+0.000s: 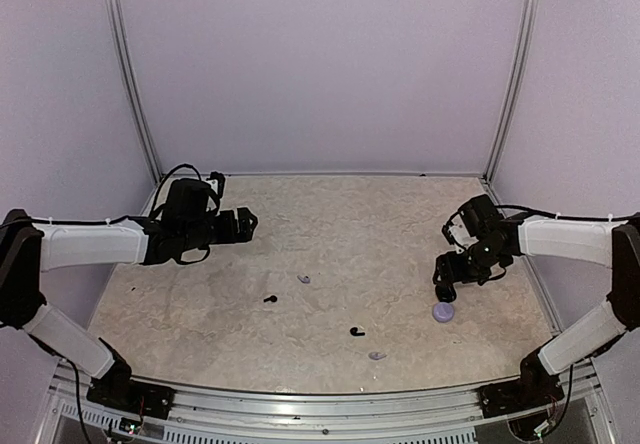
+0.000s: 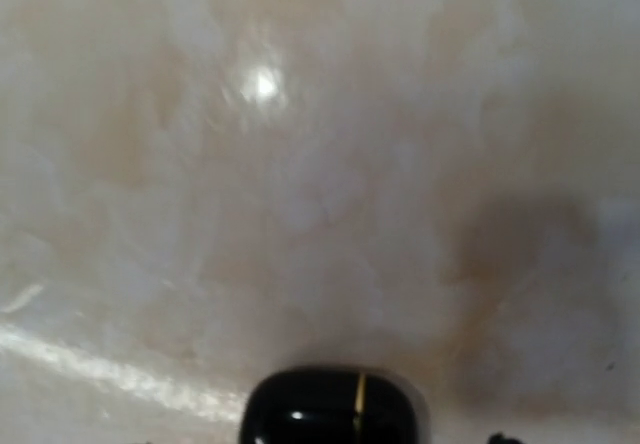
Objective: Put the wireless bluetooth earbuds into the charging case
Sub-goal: Move the charging case to the center of the board.
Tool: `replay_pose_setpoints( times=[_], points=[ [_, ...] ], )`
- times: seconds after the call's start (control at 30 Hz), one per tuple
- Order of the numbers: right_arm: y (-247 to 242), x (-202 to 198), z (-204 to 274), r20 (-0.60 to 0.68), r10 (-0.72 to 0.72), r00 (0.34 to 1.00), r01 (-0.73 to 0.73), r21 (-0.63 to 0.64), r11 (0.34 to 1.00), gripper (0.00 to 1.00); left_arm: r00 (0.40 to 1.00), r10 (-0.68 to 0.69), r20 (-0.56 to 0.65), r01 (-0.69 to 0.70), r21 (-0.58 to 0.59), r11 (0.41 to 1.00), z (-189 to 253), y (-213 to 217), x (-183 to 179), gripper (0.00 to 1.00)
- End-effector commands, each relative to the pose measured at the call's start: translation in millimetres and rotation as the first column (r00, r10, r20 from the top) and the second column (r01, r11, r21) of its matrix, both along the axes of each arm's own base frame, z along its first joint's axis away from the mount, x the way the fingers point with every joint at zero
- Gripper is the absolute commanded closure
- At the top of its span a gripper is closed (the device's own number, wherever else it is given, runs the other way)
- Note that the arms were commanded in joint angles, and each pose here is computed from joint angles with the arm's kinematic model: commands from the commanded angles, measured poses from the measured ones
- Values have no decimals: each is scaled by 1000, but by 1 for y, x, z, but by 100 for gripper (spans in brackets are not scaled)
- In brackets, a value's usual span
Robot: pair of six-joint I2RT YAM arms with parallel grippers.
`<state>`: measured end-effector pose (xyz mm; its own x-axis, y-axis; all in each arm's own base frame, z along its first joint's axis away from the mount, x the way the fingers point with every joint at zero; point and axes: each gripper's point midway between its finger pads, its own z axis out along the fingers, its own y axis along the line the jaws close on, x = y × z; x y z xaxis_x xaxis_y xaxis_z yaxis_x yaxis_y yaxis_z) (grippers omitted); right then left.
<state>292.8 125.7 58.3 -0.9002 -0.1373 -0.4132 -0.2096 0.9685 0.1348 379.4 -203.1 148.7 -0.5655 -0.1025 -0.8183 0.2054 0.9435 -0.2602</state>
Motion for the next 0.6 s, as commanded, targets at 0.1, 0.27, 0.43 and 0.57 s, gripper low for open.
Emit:
replay_pose_setpoints(
  times=[0.1, 0.27, 0.43, 0.57],
  points=[
    [4, -8, -15, -88, 13, 996, -14, -16, 1000, 33, 999, -25, 31, 25, -5, 1000, 9, -8, 5, 1],
    [6, -9, -17, -97, 18, 995, -20, -11, 1000, 38, 999, -27, 32, 27, 0, 1000, 8, -8, 5, 1],
    [15, -15, -25, -128, 62, 990, -60, 17, 998, 44, 999, -22, 31, 21, 8, 1000, 6, -6, 6, 1],
    [22, -14, -29, -141, 96, 985, -97, 6, 995, 47, 999, -16, 29, 16, 5, 1000, 6, -6, 5, 1]
  ],
)
